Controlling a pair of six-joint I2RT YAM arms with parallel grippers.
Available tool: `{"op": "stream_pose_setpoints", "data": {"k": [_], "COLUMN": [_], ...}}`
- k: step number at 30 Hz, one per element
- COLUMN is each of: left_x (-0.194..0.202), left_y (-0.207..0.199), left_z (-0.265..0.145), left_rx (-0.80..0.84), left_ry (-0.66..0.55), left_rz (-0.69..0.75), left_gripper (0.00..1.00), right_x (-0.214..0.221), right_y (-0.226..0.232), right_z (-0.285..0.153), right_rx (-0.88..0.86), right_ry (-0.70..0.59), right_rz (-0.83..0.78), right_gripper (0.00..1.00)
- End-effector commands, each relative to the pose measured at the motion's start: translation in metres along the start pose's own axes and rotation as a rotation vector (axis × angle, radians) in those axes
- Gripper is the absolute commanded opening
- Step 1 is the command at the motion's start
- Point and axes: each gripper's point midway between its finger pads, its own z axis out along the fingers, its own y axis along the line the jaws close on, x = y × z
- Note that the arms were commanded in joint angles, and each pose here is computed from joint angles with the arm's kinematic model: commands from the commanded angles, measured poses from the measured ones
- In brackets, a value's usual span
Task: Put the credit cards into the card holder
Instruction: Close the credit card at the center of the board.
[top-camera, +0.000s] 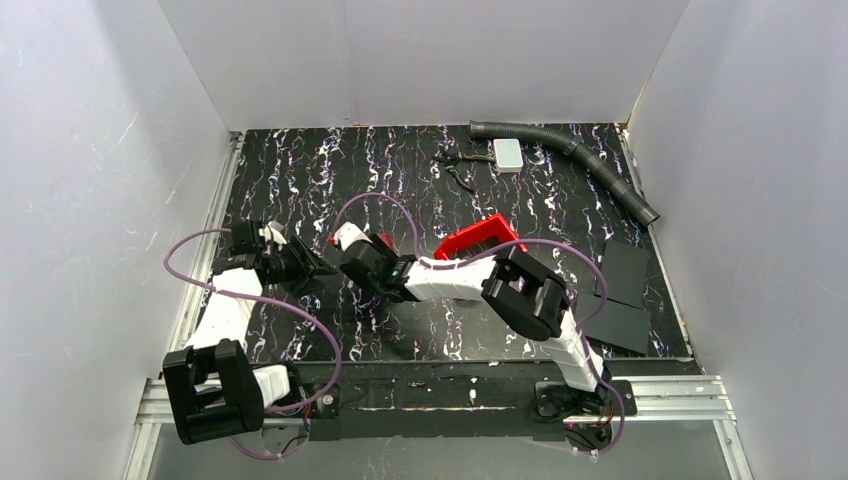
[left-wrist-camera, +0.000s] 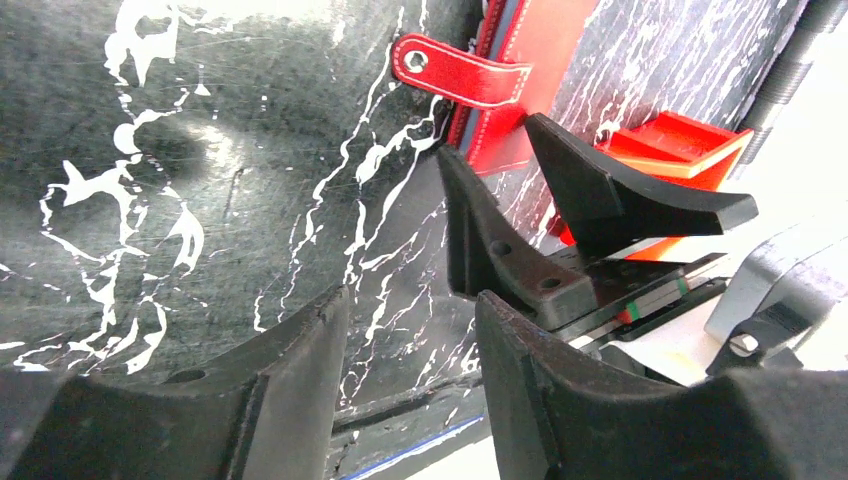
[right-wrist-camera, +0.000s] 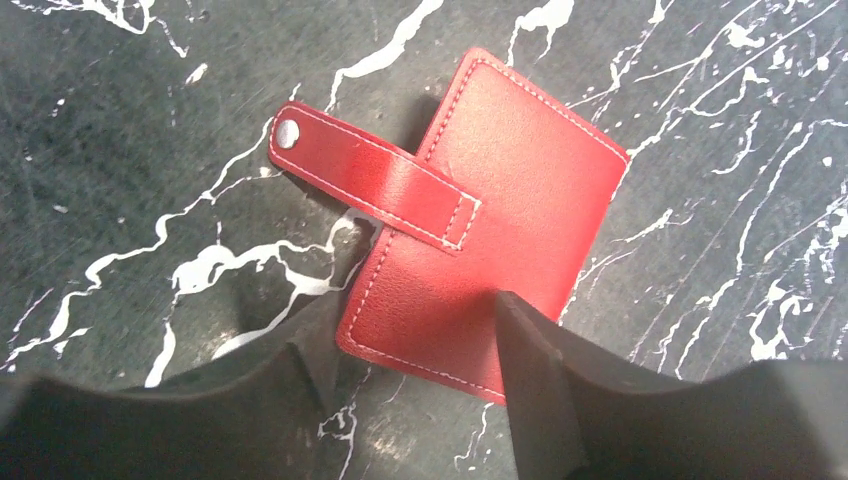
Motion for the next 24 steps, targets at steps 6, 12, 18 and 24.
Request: {"op": "stream_pose_setpoints", "data": {"k": [6, 12, 18, 24], "left_x": [-0.001, 0.002, 0.005, 0.000], "left_y": [0.010, -0.006, -0.026, -0.041], "left_z": [-0.006, 0.000, 0.009, 0.023], "left_rx": [-0.023, 0.082, 0.212, 0.261], "left_ry": [-0.031, 0.024, 0.095, 0.128], "left_rz": [-0.039, -0.054, -0.103, -0.139], "left_gripper": [0.51, 0.51, 0.51, 0.50], "right_x": [0.034, 0.017, -0.002, -0.014], "right_y": [-0.012, -0.017, -0.030, -0.050], "right_z": [0.010, 0.001, -0.010, -0.025], "right_rx": [0.015, -0.213, -0.448, -0.656], "right_ry": [0.050, 0.005, -0.029, -0.105], "right_rz": [0.096, 0.355, 0.579, 0.826], "right_gripper": [0.31, 0.12, 0.04, 0.01]}}
